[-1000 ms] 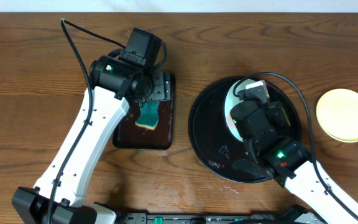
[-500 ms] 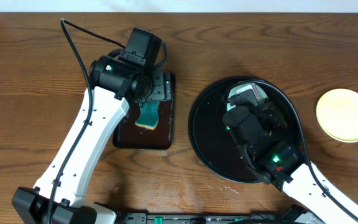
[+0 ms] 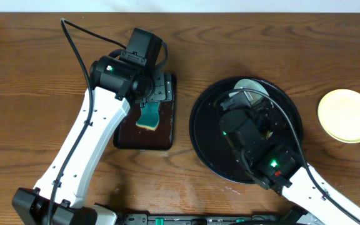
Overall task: Clean dirty plates on tray and stack at the side
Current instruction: 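Tilt the pale green plate upright and lift it with the right gripper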
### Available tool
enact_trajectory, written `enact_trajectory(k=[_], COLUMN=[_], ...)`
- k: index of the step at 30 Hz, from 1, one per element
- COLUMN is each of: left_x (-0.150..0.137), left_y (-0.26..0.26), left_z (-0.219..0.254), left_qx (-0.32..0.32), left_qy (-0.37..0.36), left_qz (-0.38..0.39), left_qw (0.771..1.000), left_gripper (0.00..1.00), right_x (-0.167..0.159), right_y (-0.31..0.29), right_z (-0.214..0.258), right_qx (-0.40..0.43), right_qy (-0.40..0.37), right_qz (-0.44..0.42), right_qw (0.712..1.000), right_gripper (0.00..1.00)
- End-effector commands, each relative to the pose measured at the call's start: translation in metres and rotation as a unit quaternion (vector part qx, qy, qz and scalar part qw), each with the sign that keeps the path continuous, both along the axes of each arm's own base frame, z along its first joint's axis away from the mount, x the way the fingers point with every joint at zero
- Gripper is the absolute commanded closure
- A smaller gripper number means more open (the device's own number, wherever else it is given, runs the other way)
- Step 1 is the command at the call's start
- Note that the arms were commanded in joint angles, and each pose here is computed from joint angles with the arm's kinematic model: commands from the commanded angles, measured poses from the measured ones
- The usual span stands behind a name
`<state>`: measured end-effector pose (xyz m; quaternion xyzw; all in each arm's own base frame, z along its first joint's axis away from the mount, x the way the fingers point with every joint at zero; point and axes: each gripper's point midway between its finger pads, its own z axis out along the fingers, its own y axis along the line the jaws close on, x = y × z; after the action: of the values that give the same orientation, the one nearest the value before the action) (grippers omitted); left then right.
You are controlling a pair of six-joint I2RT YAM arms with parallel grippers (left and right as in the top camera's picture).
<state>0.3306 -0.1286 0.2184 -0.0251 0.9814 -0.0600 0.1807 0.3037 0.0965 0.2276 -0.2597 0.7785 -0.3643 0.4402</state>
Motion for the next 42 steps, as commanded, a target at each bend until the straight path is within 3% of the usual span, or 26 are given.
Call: enact_trajectory(k=[1,8,42], left_x=[-0.001,-0.001,-0.001], left_y=[0.002,0.002,0.002], left_z=[0.001,0.001,0.001], left_qx=[0.003,0.003,0.003], left_qy=[-0.001,-0.001,-0.001], left_qz=[-0.001,-0.001,-0.001], left_qw=[1.0,1.0,1.0], left_gripper=[0.17,0.17,0.17], right_x=[-0.003,-0.004,-0.003], right_y=[0.005,0.025,0.027], right_z=[0.02,0.027,0.025], right_qx=[-0.05,-0.085,-0.089], right_qy=[-0.014,-0.015,-0.013], right_qz=[0.015,0.058,0.06], right_qw=[0.999,0.995,0.994], right_gripper=[0.99,0.99,0.99])
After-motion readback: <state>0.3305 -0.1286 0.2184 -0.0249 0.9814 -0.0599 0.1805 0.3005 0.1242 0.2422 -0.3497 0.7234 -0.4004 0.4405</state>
